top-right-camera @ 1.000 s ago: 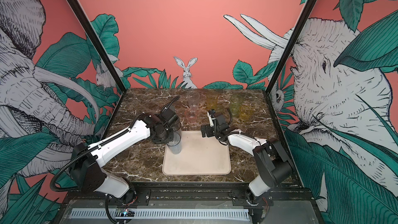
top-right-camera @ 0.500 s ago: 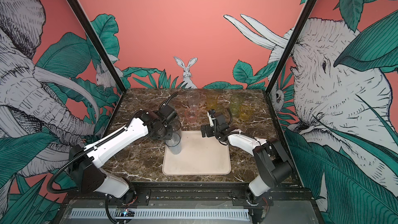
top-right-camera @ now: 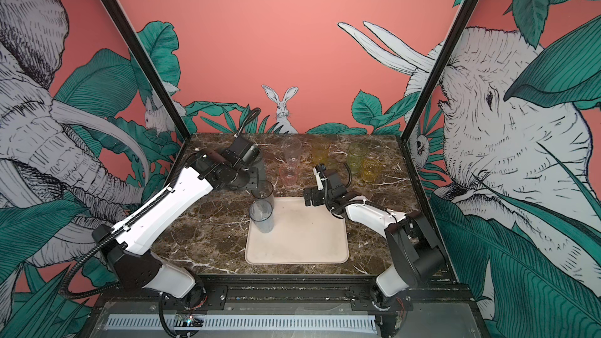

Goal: Place the glasses into the tray
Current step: 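Raise the left gripper and move it over the clear glass cluster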

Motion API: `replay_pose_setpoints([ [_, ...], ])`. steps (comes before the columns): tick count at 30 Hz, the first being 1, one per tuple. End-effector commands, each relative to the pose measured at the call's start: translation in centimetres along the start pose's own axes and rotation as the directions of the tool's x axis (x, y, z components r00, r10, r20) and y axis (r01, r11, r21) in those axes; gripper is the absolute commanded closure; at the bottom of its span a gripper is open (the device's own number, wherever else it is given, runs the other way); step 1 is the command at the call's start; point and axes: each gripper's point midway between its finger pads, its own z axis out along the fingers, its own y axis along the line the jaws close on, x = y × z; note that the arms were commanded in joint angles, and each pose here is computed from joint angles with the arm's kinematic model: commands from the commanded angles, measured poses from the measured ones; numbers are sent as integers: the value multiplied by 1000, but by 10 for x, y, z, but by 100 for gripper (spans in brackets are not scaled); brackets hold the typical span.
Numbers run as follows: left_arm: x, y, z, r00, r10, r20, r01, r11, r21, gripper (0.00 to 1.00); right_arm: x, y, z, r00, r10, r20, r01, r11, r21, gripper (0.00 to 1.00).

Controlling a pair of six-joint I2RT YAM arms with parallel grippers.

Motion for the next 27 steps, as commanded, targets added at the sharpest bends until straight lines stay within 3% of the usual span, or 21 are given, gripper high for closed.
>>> replay_pose_setpoints([
  [1, -14, -2, -7, 999, 28, 37, -28, 1000, -3, 42, -13, 4, -9, 998, -7, 68, 8, 1000, -11, 1],
  [7, -39, -13, -10, 993, 34, 115, -36, 999, 15, 37, -17, 4, -16, 995, -15, 102, 16, 1000, -10, 1],
  [15, -83, -10, 8, 979, -34, 199, 28, 999, 32, 36, -23, 2, -30, 986, -24, 166, 24, 1000, 3, 1],
  [27, -133, -26, 43, 962, -104, 253, 78, 991, 112, 34, -28, 0, -39, 980, -31, 197, 27, 999, 20, 1],
])
